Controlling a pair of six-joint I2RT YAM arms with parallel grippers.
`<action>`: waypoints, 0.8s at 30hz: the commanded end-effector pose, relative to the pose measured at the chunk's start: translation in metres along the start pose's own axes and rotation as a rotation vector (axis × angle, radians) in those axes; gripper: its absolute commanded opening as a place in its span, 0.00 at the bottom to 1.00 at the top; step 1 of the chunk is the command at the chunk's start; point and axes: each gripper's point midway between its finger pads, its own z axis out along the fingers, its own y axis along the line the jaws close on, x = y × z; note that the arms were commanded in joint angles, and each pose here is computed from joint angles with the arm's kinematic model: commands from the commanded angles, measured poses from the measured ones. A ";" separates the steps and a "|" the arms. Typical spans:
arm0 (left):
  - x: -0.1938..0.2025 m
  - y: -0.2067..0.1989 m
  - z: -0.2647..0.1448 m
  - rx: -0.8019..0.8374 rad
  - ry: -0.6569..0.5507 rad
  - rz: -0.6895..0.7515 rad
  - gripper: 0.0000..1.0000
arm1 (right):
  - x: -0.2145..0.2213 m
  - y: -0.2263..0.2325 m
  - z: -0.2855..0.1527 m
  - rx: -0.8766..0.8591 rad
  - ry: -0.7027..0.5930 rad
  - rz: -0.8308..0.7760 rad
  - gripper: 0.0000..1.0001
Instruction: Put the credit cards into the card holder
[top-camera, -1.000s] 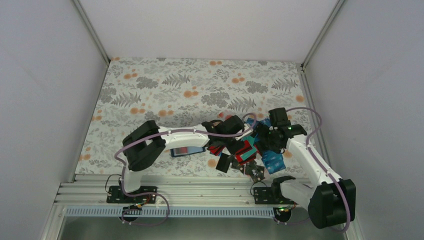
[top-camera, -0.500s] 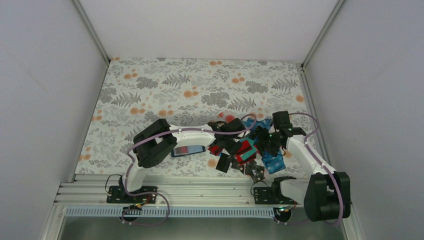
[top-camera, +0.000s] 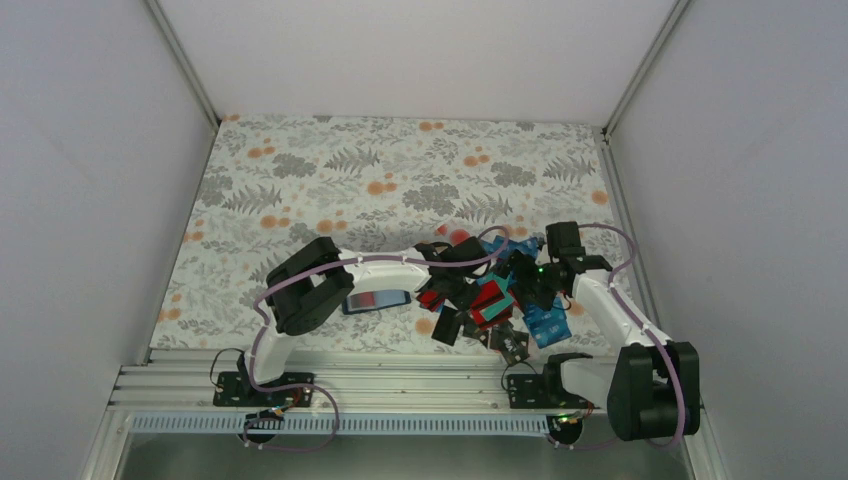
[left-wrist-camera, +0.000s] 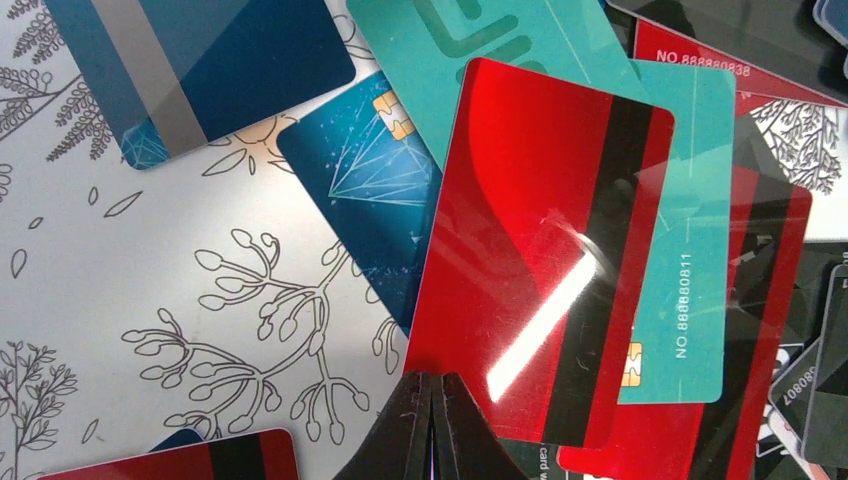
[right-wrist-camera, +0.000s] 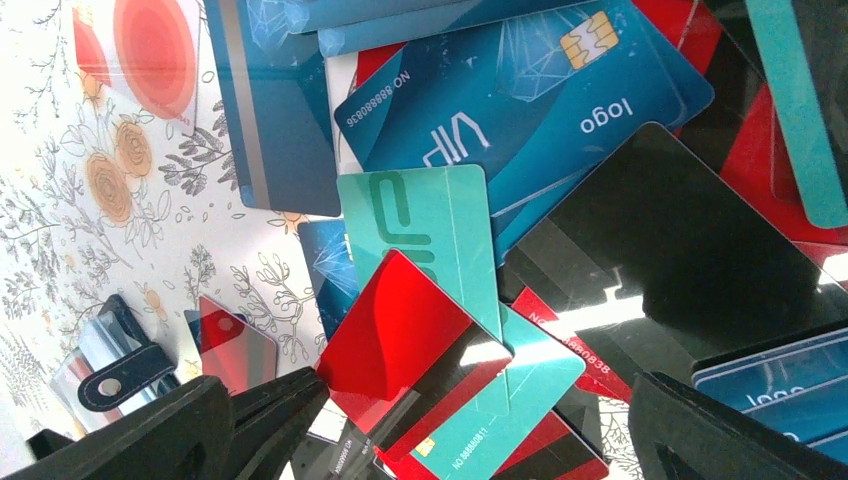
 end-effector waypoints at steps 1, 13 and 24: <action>0.012 0.006 0.017 -0.020 0.036 -0.014 0.02 | 0.002 0.003 0.004 -0.034 0.015 -0.023 1.00; 0.030 0.013 0.030 -0.038 0.072 -0.032 0.02 | 0.012 0.010 0.014 -0.113 0.062 -0.052 0.95; 0.038 0.015 0.032 -0.038 0.088 -0.042 0.02 | 0.019 0.000 0.030 -0.115 0.090 -0.047 0.79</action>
